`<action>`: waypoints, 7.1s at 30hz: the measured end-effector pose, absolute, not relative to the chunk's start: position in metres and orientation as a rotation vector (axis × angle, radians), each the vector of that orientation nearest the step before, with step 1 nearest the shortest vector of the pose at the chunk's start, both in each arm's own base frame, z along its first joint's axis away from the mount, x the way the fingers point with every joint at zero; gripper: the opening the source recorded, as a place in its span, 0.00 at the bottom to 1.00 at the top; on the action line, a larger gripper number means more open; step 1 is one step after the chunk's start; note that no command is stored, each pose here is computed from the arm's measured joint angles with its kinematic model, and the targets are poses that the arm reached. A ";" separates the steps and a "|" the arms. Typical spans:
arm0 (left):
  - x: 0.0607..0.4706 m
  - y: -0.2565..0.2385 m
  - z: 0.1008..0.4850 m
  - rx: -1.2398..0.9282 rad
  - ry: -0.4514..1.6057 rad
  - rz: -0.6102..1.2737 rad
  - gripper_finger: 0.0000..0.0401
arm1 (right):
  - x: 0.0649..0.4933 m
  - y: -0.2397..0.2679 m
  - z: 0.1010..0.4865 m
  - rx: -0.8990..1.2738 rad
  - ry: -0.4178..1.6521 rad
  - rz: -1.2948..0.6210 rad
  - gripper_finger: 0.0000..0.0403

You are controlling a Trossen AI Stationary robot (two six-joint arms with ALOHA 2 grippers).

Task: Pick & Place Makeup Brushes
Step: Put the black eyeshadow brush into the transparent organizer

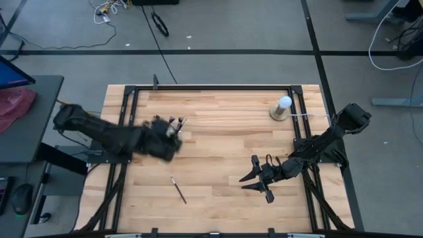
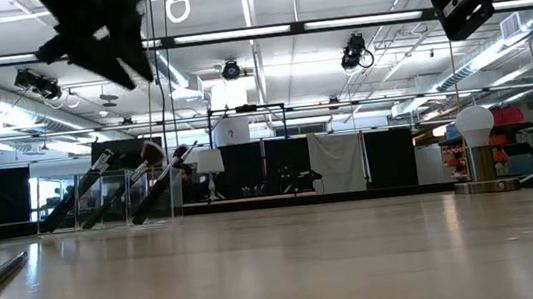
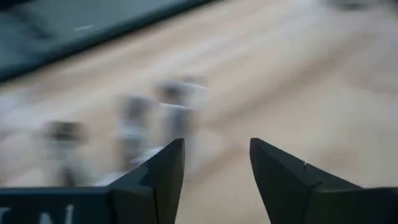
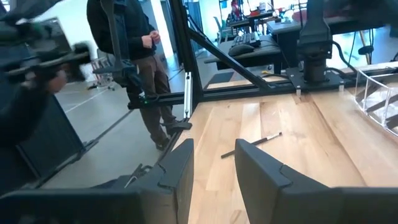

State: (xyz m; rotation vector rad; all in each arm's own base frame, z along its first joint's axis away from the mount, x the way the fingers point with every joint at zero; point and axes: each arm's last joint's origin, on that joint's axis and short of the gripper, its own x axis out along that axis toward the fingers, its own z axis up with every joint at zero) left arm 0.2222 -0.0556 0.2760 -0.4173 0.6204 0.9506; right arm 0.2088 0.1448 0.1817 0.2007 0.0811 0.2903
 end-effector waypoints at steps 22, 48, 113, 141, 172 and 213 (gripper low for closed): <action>0.259 -0.207 0.160 -0.816 0.959 0.537 0.45 | 0.209 0.144 0.178 0.153 0.107 0.283 0.29; 0.244 -0.203 0.120 -0.822 0.879 0.924 0.31 | 0.209 0.144 0.175 0.134 0.139 0.280 0.29; 0.371 -0.247 0.170 0.089 0.270 0.502 0.04 | 0.224 0.144 0.119 0.169 0.241 0.028 0.41; 0.390 -0.238 0.185 0.069 0.250 0.375 0.07 | 0.219 0.163 0.136 0.066 -0.026 0.210 0.07; 0.404 -0.200 0.165 0.087 0.504 0.232 0.22 | 0.243 0.173 0.162 -0.004 0.366 0.055 0.02; 0.206 -0.039 0.177 -0.039 0.007 0.932 0.06 | 0.228 0.179 0.183 0.004 0.310 0.047 0.29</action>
